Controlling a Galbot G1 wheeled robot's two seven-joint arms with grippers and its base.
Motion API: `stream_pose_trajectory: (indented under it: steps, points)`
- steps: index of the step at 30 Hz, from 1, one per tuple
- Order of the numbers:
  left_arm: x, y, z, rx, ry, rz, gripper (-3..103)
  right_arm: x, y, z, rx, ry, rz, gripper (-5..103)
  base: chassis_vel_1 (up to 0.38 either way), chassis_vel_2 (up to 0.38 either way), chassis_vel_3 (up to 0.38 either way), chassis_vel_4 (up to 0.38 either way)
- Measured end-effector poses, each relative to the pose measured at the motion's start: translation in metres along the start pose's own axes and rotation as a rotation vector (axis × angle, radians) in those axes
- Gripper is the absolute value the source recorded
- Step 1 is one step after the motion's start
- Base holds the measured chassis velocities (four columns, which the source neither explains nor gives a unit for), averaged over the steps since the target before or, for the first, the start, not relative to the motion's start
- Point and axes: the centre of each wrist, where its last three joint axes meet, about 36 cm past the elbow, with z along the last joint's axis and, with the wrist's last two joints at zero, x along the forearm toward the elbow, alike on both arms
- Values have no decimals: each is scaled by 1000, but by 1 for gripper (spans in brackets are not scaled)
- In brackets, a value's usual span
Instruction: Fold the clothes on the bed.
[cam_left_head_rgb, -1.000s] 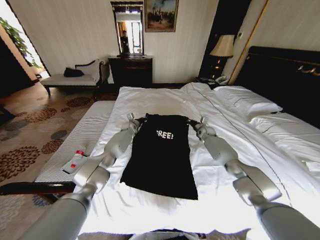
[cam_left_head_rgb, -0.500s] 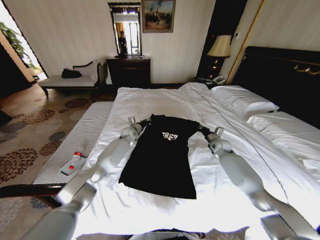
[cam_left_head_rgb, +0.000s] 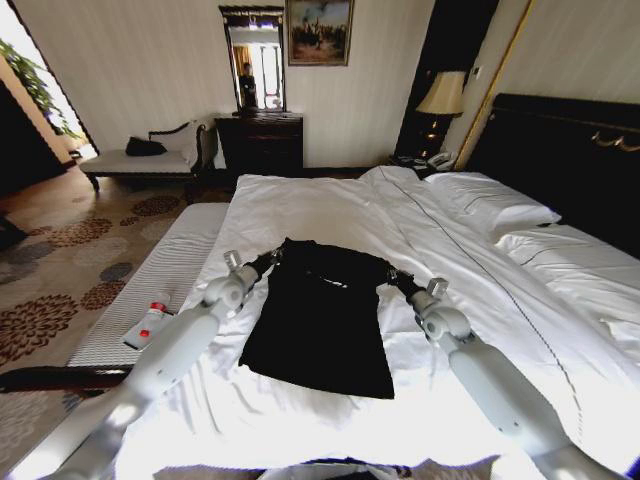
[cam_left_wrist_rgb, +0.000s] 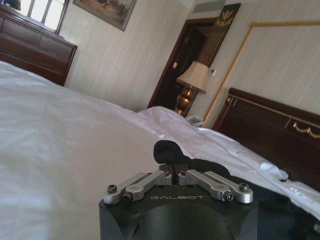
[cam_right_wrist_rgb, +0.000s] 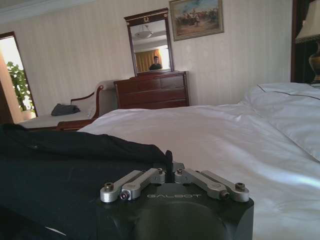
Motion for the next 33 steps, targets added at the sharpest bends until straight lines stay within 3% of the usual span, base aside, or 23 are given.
stream_pose_trajectory:
  steps: [5,9,17,27,33]
  points:
    - [37,-9,15,-15,26,5,1,18,10,4,14,5,-19,3,0,0,0,0]
    - [50,-15,23,-20,30,8,1,31,19,5,25,5,-28,3,0,0,0,0]
    - [95,-33,55,-64,54,1,1,87,37,22,75,46,-34,3,0,0,0,0]
    - [129,-39,65,-88,63,-21,1,128,55,45,113,76,-45,3,0,0,0,0]
    - [155,-45,87,-104,104,-43,1,146,58,58,128,87,-43,3,0,0,0,0]
